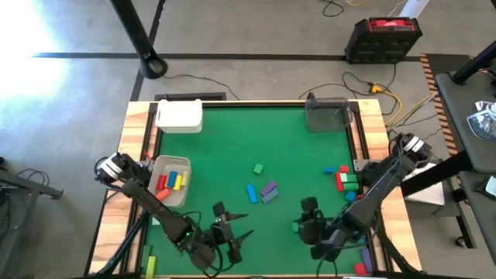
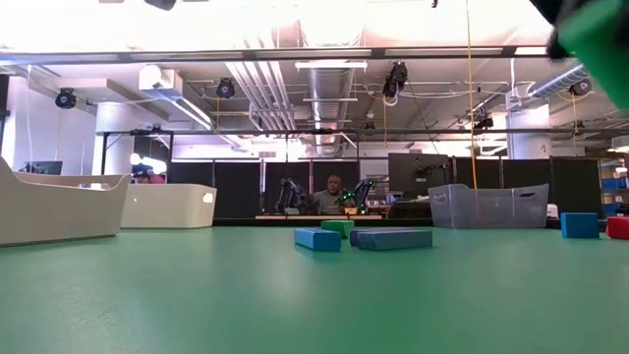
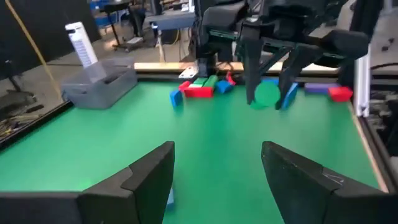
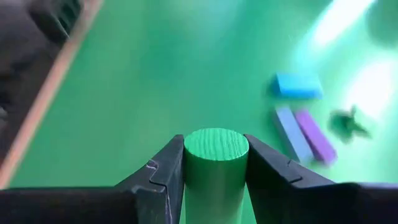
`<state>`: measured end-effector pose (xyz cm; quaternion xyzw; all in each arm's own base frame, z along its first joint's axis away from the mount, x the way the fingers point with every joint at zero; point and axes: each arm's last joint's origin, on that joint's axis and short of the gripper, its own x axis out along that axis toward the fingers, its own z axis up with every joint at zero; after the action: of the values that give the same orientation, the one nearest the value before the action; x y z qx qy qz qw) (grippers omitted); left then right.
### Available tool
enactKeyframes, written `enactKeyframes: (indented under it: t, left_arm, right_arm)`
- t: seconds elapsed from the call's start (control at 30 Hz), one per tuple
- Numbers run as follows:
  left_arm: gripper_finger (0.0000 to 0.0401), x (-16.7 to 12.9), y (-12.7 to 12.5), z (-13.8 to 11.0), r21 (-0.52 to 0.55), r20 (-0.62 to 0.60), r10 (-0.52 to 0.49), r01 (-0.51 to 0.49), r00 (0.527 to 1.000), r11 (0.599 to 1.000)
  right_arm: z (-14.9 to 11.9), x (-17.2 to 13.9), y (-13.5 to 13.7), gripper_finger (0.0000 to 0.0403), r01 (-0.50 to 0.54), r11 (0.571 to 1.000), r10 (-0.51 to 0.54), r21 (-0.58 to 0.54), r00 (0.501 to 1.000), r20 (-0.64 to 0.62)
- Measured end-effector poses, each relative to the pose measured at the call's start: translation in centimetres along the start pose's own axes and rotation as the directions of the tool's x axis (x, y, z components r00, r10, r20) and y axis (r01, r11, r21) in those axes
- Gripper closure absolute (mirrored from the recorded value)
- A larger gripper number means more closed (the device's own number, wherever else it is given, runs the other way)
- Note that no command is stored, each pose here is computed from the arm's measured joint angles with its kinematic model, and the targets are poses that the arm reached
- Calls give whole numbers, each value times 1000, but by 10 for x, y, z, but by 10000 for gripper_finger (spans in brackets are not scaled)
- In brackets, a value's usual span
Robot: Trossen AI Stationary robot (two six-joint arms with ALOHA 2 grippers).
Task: Sort blocks by size
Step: Put the green cylindrical block into the gray bin
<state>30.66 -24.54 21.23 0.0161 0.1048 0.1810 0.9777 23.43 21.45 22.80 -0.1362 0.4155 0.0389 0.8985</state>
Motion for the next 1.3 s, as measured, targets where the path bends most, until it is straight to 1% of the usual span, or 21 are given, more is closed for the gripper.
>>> enactKeyframes:
  t: [0.17, 0.23, 0.3, 0.4, 0.57, 0.63, 0.77, 0.9, 0.97, 1.13, 1.3]
  left_arm:
    - [149, 3, 5, 1, -44, 120, -30, 36, 992, 998]
    - [139, 4, 7, -3, -41, 177, -61, 70, 982, 997]
    - [132, 8, 10, -9, -40, 219, -64, 75, 974, 996]
    - [127, 16, 12, -19, -22, 250, -46, 54, 967, 998]
    - [131, 30, 7, -29, 2, 273, -80, 82, 959, 997]
    - [133, 34, 3, -30, 13, 278, -113, 114, 954, 993]
    - [136, 43, 2, -31, 19, 277, -99, 98, 956, 995]
    - [136, 55, 0, -19, 31, 313, -163, 161, 936, 986]
    - [136, 63, -4, -11, 48, 319, -171, 164, 932, 985]
    - [136, 80, -17, 2, 158, 287, -162, 120, 944, 980]
    - [141, 86, -26, 10, 183, 267, -165, 118, 949, 976]
  right_arm:
    - [8, 1, -5, 279, -43, 999, 45, -15, 981, 186]
    - [8, 0, -6, 279, -64, 998, 64, -9, 964, 258]
    - [9, -4, -7, 279, -87, 996, 84, -5, 936, 341]
    - [7, -8, -10, 279, -103, 995, 96, -5, 901, 422]
    - [6, -19, -17, 279, -121, 993, 99, 6, 841, 532]
    - [6, -22, -19, 279, -122, 993, 97, 8, 826, 555]
    - [11, -27, -22, 279, -121, 993, 89, 13, 794, 602]
    - [18, -23, -22, 279, -104, 995, 75, 7, 755, 652]
    - [20, -16, -22, 279, -91, 996, 64, 7, 751, 658]
    - [24, -4, -21, 279, -49, 998, 15, 30, 730, 683]
    - [25, -2, -21, 279, -30, 999, -4, 36, 722, 691]
